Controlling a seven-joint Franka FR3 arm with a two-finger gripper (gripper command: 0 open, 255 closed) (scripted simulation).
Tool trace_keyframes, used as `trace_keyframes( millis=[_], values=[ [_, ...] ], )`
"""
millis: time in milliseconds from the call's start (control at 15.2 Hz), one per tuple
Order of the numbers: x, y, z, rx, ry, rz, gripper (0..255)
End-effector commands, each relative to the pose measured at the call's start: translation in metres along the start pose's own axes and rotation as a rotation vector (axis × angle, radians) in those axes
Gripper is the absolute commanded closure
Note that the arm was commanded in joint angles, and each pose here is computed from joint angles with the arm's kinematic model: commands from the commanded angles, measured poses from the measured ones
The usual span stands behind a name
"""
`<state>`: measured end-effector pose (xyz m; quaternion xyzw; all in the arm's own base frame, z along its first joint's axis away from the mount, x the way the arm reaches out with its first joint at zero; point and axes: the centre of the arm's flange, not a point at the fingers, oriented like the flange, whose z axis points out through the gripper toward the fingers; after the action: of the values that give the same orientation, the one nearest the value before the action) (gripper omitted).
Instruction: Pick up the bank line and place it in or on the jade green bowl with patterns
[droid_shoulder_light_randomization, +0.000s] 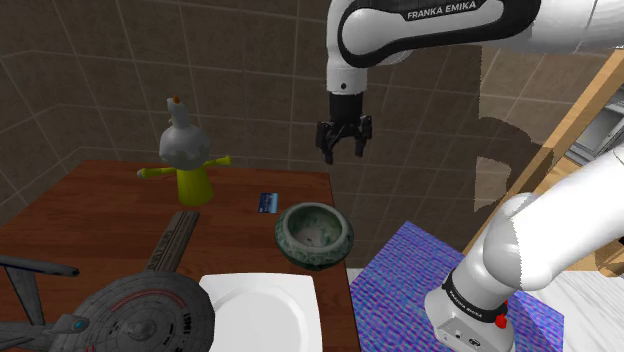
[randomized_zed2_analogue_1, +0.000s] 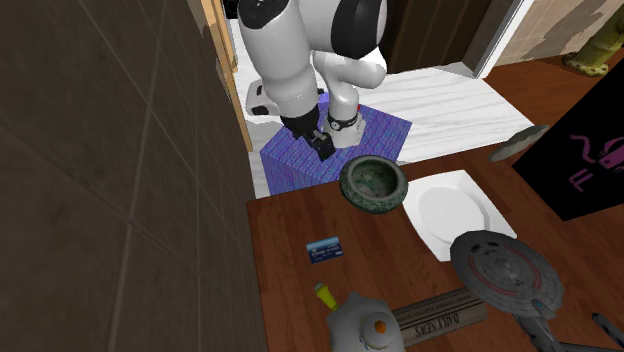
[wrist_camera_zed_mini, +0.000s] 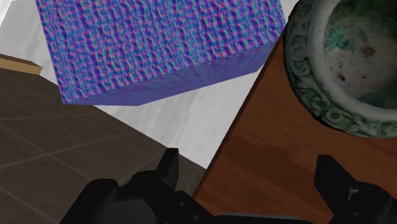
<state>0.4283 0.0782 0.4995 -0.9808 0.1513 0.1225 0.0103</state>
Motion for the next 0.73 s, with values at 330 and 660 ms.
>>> trace_keyframes(
  millis=[330,660],
  values=[
    [0.065,-0.057,0.040,0.081,-0.136,0.164,0],
    [0.113,-0.093,0.072,0.138,-0.231,0.279,0]
  ],
)
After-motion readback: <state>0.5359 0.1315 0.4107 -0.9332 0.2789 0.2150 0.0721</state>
